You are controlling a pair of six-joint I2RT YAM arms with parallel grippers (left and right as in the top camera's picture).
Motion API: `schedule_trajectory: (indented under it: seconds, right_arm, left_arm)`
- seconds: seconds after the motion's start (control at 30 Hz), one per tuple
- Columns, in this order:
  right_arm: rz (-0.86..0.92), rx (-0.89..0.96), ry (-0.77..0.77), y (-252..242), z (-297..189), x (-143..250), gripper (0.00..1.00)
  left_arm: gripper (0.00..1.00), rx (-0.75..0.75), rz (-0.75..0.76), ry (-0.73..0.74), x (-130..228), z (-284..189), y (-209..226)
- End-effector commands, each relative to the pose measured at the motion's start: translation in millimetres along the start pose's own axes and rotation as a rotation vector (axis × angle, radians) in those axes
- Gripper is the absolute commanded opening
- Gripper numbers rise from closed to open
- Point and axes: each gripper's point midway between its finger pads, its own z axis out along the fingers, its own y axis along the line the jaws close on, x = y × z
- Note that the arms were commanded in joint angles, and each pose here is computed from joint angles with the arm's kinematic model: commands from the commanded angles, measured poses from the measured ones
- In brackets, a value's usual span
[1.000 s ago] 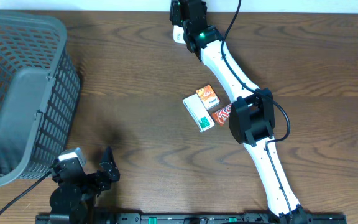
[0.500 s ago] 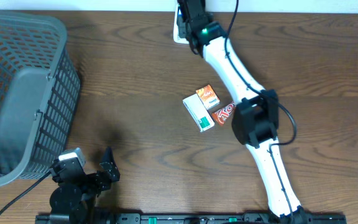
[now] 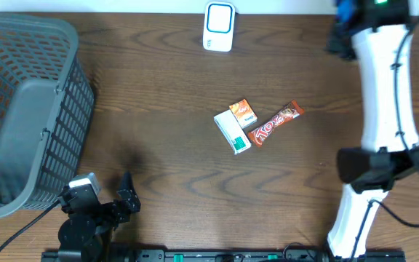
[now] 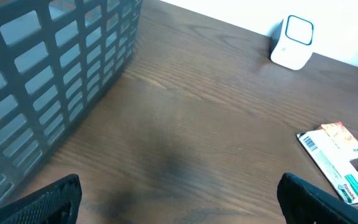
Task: Scan the item barcode
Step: 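Carry the bottle to the right table edge and set it down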
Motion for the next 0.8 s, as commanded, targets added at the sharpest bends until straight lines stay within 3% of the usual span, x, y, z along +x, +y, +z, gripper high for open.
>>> schedule_trajectory:
  seconds: [0.0, 0.13, 0.43, 0.77]
  right_arm:
    - [0.129, 0.119, 0.077, -52, 48, -6, 0.61]
    - [0.251, 0.186, 0.141, -106, 94, -6, 0.65]
    - [0.387, 0.141, 0.389, -174, 202, 56, 0.63]
    - [0.502, 0.041, 0.508, -220, 251, 108, 0.66]
  left_arm:
    - [0.98, 0.012, 0.015, 0.004, 1, 0, -2]
    - [0.98, 0.012, 0.015, 0.004, 1, 0, -2]
    - [0.98, 0.012, 0.015, 0.004, 1, 0, -2]
    - [0.98, 0.012, 0.015, 0.004, 1, 0, -2]
